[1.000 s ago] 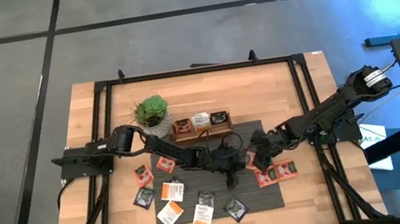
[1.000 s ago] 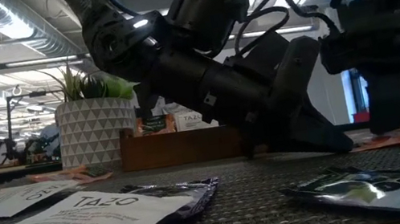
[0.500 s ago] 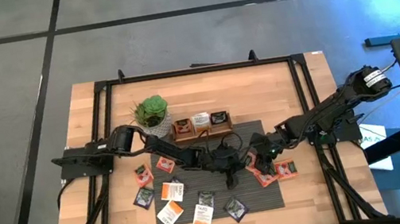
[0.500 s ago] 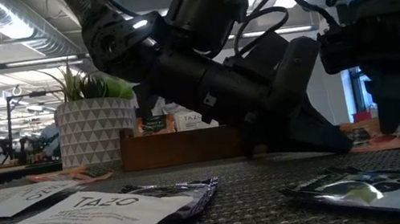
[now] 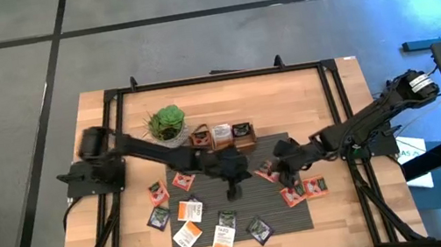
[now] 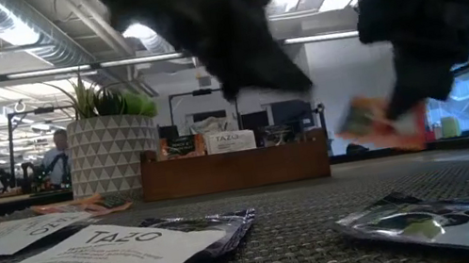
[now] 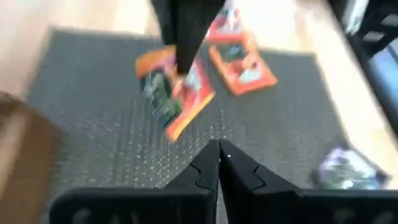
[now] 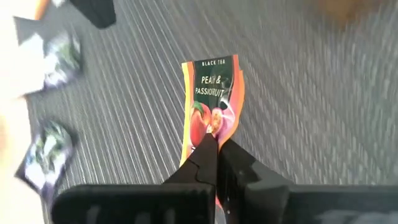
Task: Pick & Place Tea
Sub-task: Put the orange tea bag into the left slot of the wooden organizer
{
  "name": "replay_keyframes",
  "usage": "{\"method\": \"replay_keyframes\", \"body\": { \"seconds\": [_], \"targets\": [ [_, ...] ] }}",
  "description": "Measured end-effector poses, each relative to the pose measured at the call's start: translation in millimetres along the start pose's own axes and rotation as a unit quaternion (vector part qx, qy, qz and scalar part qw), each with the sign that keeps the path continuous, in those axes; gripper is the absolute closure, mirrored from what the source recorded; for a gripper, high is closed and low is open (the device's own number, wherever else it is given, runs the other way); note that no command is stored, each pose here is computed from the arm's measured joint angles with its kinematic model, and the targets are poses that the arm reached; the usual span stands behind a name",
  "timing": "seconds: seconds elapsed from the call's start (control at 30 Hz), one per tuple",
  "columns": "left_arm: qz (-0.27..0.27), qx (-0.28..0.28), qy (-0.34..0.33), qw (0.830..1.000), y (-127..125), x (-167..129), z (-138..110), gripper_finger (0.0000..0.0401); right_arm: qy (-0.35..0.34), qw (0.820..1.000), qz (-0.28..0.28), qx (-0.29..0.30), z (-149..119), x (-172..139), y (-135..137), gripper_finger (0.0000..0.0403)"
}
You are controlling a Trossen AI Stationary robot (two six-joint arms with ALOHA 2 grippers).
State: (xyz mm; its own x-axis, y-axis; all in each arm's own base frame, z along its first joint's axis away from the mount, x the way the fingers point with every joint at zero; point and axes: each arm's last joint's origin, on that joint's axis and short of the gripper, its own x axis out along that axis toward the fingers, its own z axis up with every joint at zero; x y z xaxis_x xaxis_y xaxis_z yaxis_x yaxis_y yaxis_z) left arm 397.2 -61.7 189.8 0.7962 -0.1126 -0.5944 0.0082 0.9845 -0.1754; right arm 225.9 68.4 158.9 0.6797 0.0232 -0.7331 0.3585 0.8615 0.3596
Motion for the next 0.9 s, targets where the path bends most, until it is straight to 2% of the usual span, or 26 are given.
{"method": "replay_keyframes", "body": {
  "seconds": [0.1,0.17,0.23,0.33,0.43,0.6,0.8,0.9],
  "targets": [
    [0.039,-0.010,-0.058,0.998,-3.5,-35.0,-0.9,0.0387,-0.078,0.996,0.017,-0.044,9.9,-0.7,9.3,0.0393],
    [0.058,-0.038,-0.077,0.995,0.4,-48.0,-14.0,0.0376,-0.126,0.989,0.032,-0.075,17.5,-1.7,15.3,0.0392],
    [0.053,-0.061,-0.102,0.991,2.7,-59.1,-25.4,0.0361,-0.166,0.980,0.047,-0.103,23.9,-3.2,20.6,0.0392],
    [0.022,-0.088,-0.145,0.985,0.2,-73.6,-35.2,0.0331,-0.189,0.970,0.053,-0.143,27.7,-4.4,23.8,0.0396],
    [0.021,-0.092,-0.144,0.985,1.3,-75.3,-50.2,0.0298,-0.193,0.968,0.051,-0.153,28.2,-4.5,23.9,0.0397],
    [-0.010,-0.066,-0.139,0.988,-3.8,-74.1,-52.5,0.0264,-0.213,0.962,0.054,-0.161,32.0,0.2,24.8,0.0393],
    [-0.005,-0.052,-0.142,0.988,-4.0,-73.4,-52.7,0.0253,-0.245,0.946,0.047,-0.207,32.4,15.0,28.7,0.0394],
    [-0.008,-0.053,-0.144,0.988,-3.7,-73.5,-52.0,0.0255,-0.240,0.947,0.043,-0.211,30.2,21.0,27.9,0.0394]
  ]
}}
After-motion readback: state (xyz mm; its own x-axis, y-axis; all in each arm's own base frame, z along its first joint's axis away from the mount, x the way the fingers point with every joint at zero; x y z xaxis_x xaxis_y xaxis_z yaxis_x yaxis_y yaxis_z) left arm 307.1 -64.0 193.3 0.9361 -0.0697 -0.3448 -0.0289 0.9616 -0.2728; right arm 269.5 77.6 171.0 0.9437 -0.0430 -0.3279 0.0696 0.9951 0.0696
